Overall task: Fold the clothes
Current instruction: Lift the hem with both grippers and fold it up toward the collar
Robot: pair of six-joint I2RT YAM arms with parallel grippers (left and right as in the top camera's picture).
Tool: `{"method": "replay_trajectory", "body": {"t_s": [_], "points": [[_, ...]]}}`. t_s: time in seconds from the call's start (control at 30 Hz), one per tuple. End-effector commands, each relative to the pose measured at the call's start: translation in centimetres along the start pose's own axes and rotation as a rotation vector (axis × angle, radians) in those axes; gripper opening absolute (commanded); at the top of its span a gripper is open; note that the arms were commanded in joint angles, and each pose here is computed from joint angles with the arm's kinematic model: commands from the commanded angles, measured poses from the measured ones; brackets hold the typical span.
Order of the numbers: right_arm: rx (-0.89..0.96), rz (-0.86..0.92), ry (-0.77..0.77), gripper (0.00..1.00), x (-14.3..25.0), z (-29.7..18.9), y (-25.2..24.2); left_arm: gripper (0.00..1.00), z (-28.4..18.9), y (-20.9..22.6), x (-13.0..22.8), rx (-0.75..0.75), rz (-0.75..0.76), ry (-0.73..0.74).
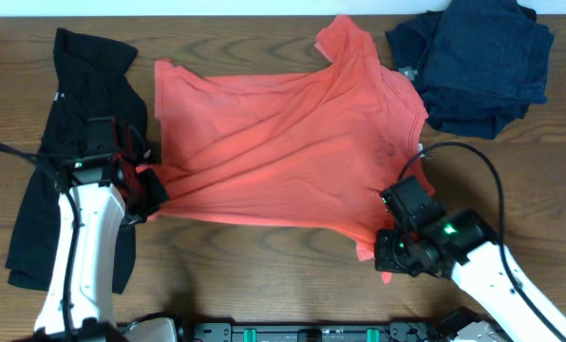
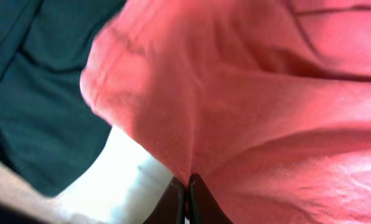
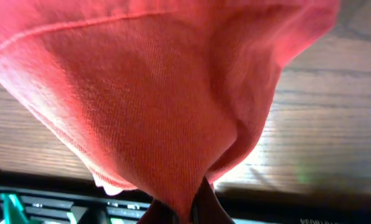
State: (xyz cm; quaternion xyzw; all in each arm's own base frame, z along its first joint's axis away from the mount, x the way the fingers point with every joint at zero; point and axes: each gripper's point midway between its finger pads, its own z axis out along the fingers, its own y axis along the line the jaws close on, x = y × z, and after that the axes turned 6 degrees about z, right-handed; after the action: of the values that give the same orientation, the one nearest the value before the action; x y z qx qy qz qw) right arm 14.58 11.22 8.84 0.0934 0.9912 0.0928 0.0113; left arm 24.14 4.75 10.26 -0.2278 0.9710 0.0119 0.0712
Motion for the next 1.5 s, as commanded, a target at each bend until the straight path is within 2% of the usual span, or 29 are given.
{"method": "replay_trajectory", "body": {"t_s": [0.0, 0.2, 0.33, 0.5, 0.77, 0.9, 1.03, 1.27, 1.47], "points": [[-0.018, 0.028, -0.088, 0.01, -1.3, -1.8, 0.1, 0.06, -1.0, 0.3, 0.5, -0.004, 0.016, -0.021], [0.053, 0.016, -0.315, 0.01, -5.9, -3.0, -0.3, 0.06, -1.8, 0.0, -0.8, 0.019, 0.013, -0.100], [0.043, 0.001, -0.380, 0.01, -8.1, -3.7, 0.2, 0.06, -1.8, -0.1, -1.1, 0.023, 0.013, -0.114], [0.077, -0.003, -0.399, 0.01, -8.5, -6.7, -0.4, 0.06, -2.7, 0.2, -0.1, 0.021, 0.032, -0.113], [0.100, -0.016, -0.365, 0.01, -6.7, -11.0, -0.8, 0.06, -6.8, 0.7, 1.1, 0.059, 0.030, -0.249], [0.093, -0.021, -0.324, 0.01, -5.9, -10.7, -0.8, 0.06, -7.9, 0.8, 1.3, 0.073, 0.028, -0.301], [0.092, -0.038, -0.325, 0.01, -6.2, -10.5, -0.5, 0.07, -7.6, 0.8, 1.2, 0.069, 0.028, -0.285], [0.110, -0.103, -0.312, 0.01, -8.7, -8.5, 1.0, 0.06, -5.3, 0.4, 0.4, 0.046, 0.032, -0.201], [0.189, -0.121, -0.288, 0.01, -11.9, -5.0, 1.5, 0.06, -2.7, -0.3, -1.9, 0.037, 0.033, -0.170]]}}
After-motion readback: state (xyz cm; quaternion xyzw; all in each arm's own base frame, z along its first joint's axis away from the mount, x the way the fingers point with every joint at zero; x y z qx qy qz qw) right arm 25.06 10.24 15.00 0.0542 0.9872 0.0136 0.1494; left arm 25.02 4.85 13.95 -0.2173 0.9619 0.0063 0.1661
